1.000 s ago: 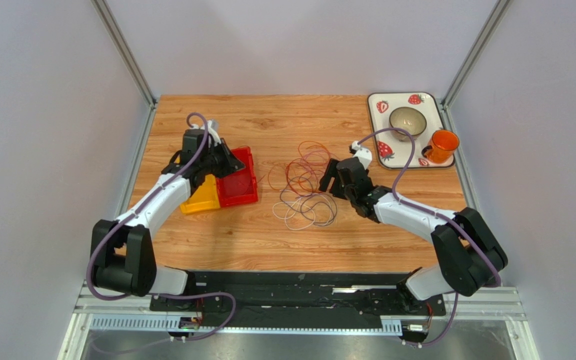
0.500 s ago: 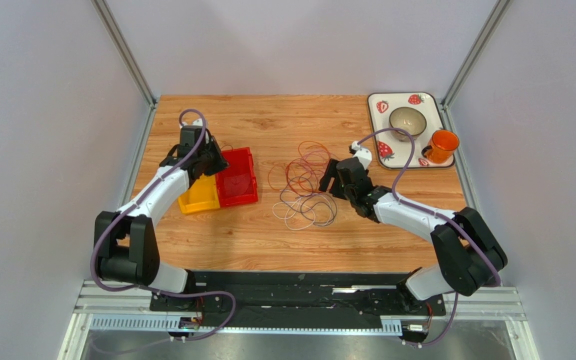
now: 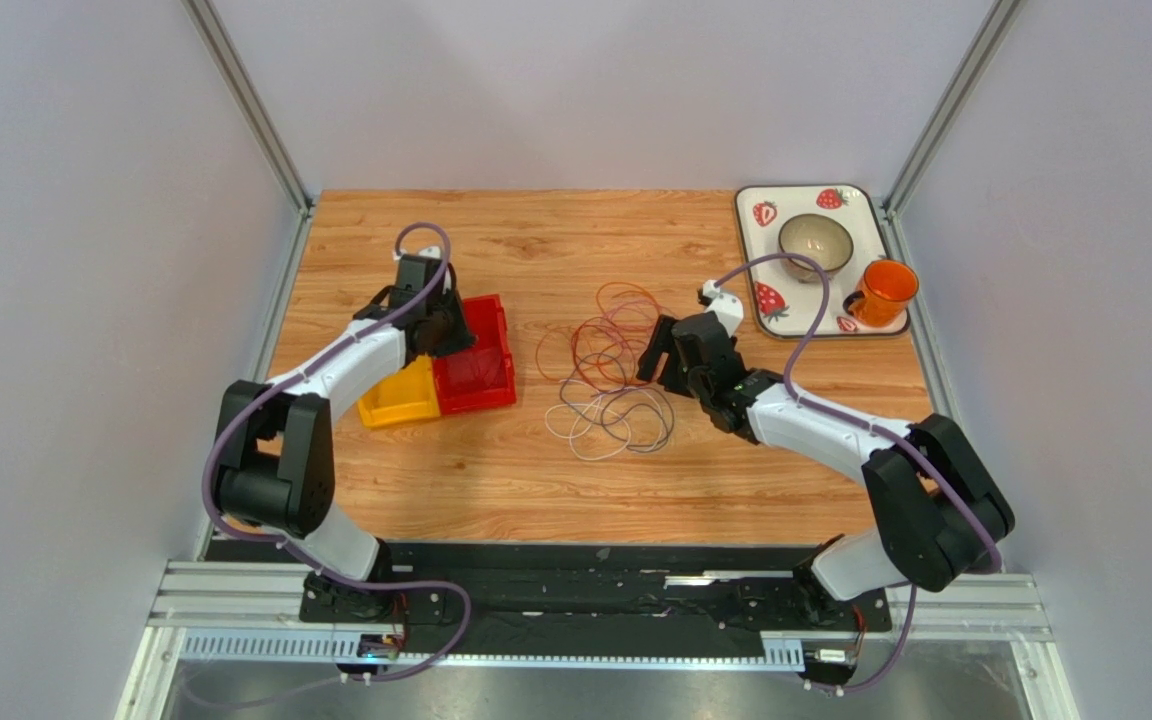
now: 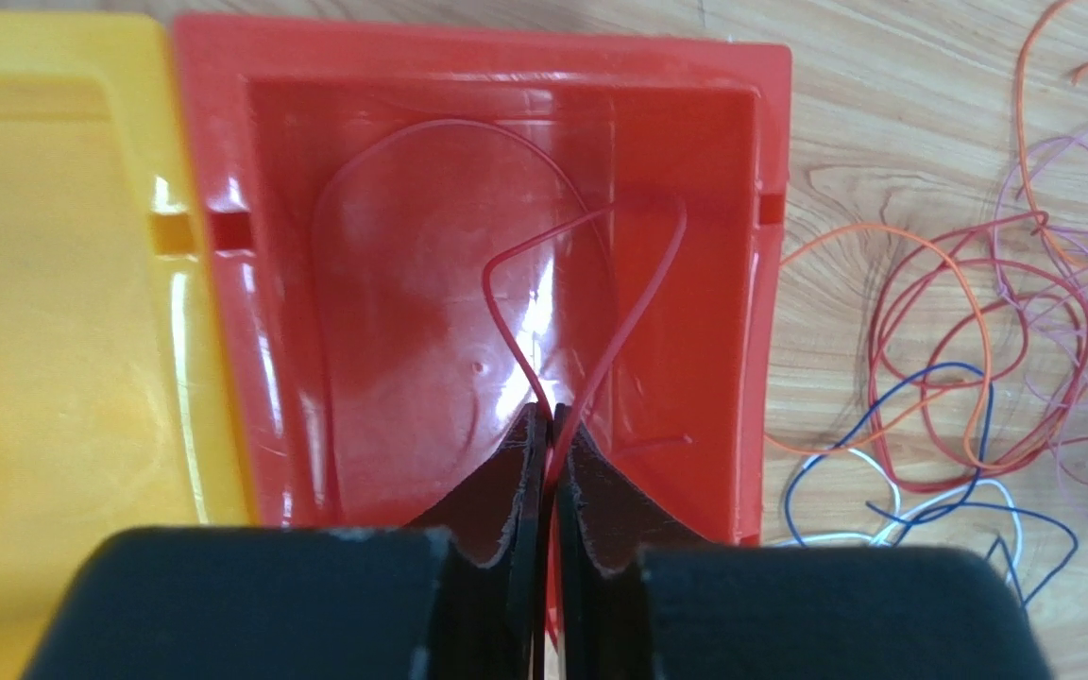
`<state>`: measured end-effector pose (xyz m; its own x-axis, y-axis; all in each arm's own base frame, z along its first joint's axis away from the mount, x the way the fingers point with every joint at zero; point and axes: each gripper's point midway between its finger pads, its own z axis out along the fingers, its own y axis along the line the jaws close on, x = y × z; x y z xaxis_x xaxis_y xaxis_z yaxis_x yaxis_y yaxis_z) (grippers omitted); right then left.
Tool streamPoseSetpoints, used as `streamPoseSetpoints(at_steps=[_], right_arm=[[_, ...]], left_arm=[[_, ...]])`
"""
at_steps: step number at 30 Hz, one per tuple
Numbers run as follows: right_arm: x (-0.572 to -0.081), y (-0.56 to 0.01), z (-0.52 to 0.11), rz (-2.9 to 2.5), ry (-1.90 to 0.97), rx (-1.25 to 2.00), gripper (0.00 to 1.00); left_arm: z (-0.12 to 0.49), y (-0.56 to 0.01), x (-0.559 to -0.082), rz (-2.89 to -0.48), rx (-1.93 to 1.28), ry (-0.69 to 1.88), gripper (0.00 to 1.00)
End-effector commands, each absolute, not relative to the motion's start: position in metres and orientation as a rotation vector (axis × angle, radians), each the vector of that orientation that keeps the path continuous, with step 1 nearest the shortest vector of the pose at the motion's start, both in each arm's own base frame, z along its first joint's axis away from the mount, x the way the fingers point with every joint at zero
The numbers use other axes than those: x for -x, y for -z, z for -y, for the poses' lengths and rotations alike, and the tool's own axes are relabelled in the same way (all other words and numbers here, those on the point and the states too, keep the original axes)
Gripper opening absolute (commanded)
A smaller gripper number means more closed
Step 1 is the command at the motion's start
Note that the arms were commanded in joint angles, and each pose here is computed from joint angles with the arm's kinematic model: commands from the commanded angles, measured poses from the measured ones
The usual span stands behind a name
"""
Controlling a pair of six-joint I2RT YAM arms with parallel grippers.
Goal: Untangle the cables
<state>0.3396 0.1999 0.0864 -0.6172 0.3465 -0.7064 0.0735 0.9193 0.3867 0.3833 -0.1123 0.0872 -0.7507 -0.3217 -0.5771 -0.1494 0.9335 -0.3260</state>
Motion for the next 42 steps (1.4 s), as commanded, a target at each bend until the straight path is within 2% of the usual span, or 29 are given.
streamPoseSetpoints(at_steps=[1,4,6,9,19,24,37,42], right_arm=[[-0.349,-0.098,-0.203,-2.192,-0.411,-0.289,0.77],[-0.349,-0.099,-0.203,-2.189,-0.411,-0.290,0.77],[-0.349,-0.098,-0.203,-2.191,-0.411,-0.289,0.77],[-0.348,-0.099,-0.203,-2.190,-0.414,-0.288,0.77],[-0.348,-0.099,-0.204,-2.190,-0.417,-0.285,0.77],[-0.348,-0.100,-0.203,-2.187,-0.411,-0.274,0.77],[-0.346,-0.098,-0.191,-2.174,-0.368,-0.340,0.77],[-0.345,-0.100,-0.192,-2.163,-0.386,-0.336,0.77]], left_arm=[[0.113,-0.105,-0.394,-2.378,0.312,0.321,0.29],[0.107,-0.115,-0.392,-2.368,0.306,0.284,0.58],[0.104,-0.123,-0.389,-2.357,0.298,0.265,0.65],[0.100,-0.133,-0.386,-2.349,0.293,0.251,0.70],[0.126,-0.201,-0.368,-2.233,0.118,0.210,0.72],[0.161,-0.223,-0.349,-2.146,-0.048,0.322,0.72],[0.236,-0.167,-0.299,-2.199,-0.256,0.527,0.68],[0.270,-0.139,-0.271,-2.264,-0.399,0.511,0.67]])
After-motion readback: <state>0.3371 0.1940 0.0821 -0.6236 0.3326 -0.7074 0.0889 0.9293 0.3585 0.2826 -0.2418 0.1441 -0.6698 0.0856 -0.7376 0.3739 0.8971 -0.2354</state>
